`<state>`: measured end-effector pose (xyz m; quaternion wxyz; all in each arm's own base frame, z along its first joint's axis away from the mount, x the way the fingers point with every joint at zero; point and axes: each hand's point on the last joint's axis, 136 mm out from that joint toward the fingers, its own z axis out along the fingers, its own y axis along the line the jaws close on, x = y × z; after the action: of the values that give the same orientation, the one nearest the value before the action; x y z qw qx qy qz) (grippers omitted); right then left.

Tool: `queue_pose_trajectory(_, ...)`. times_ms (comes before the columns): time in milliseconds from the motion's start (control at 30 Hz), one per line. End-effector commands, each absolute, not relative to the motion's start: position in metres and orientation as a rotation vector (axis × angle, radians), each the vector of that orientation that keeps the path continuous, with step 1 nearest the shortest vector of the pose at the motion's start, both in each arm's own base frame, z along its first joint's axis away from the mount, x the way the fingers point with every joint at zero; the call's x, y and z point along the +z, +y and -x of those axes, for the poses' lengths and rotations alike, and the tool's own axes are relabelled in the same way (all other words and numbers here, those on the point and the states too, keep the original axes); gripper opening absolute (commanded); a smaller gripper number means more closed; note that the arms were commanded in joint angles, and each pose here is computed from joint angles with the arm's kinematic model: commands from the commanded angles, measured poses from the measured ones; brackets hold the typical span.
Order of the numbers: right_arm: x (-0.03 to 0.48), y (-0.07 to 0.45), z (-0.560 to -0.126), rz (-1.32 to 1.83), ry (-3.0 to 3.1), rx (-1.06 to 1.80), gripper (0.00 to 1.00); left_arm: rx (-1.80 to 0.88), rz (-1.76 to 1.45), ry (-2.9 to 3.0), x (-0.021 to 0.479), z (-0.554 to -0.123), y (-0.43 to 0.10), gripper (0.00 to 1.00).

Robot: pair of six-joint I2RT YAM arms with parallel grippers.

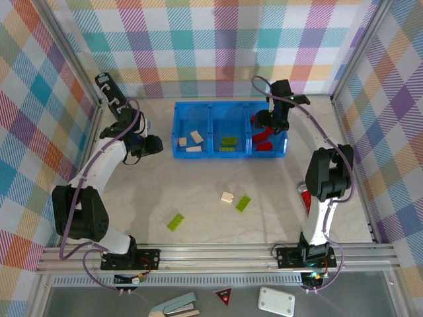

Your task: Sort the legos into containers by color

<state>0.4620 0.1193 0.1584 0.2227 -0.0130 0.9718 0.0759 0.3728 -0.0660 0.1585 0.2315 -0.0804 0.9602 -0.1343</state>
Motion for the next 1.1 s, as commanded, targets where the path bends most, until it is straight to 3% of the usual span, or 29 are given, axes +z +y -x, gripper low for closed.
queue_pose_trajectory(0, 0.170, 0.138, -0.434, 0.029, 2.700, 0.283, 0.73, -0.399, 0.196, 2.600, 0.170, -0.372, -0.066, 0.46)
queue_pose_trajectory(600, 0.112, 0.178, -0.309, 0.141, 2.882, 0.226, 0.73, -0.412, 0.191, 2.607, 0.170, -0.373, -0.068, 0.46)
queue_pose_trajectory(1067, 0.071, 0.211, -0.238, 0.883, 2.909, 0.075, 0.76, -0.413, 0.193, 2.614, 0.167, -0.373, -0.068, 0.46)
